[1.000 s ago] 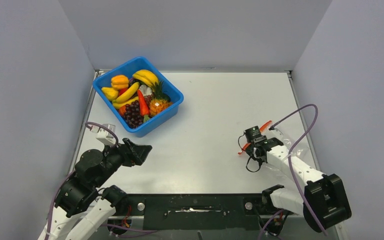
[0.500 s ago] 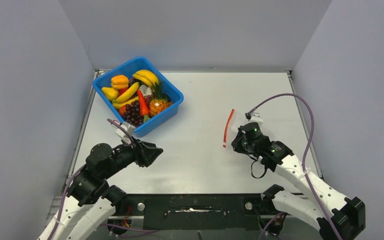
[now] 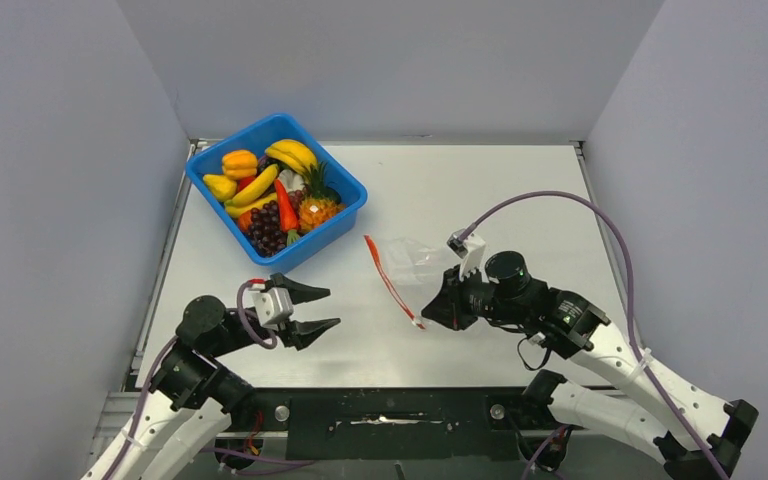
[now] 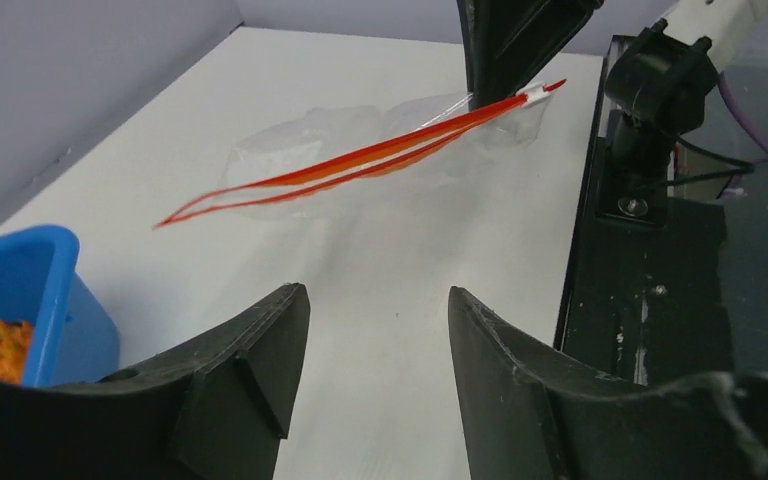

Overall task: Place the food in the zip-top bag and seal the zipper
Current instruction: Pick up the zipper food storage bag at the corner of the board.

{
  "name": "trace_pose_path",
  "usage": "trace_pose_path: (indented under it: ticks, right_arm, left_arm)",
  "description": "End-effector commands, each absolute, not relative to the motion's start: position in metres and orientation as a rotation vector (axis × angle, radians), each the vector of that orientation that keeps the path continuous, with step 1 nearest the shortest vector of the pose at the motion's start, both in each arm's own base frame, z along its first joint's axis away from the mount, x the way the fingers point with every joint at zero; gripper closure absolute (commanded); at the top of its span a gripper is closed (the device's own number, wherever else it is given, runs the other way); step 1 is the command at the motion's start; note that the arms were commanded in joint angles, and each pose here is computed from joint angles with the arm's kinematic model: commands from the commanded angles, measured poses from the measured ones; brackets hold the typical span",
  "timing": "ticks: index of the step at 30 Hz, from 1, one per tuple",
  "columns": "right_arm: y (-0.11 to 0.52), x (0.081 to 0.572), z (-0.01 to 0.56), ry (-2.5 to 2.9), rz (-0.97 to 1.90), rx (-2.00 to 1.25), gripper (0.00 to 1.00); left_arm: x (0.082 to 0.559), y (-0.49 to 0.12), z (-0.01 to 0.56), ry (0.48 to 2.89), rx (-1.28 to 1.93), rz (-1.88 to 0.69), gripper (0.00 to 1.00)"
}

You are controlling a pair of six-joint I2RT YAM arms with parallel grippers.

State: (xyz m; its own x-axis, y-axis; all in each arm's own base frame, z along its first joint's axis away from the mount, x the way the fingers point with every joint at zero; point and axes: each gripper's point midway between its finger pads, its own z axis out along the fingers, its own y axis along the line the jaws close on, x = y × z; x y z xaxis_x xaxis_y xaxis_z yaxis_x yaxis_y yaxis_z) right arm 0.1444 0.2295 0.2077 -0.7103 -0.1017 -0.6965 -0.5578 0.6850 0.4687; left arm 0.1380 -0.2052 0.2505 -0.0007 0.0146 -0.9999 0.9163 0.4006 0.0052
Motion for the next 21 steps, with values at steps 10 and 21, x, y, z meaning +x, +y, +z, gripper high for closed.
trace_pose_path:
  ticks: [10,21]
  right_arm:
    - [0.269,0.093,0.263,1.981,1.294,-0.861,1.00]
    - [0.303,0.078,0.262,1.992,1.293,-1.007,1.00]
  left_arm:
    - [0.121,-0.226,0.276,0.960,1.260,-0.807,0.40]
    - [0.121,-0.239,0.253,0.975,1.372,-0.863,0.40]
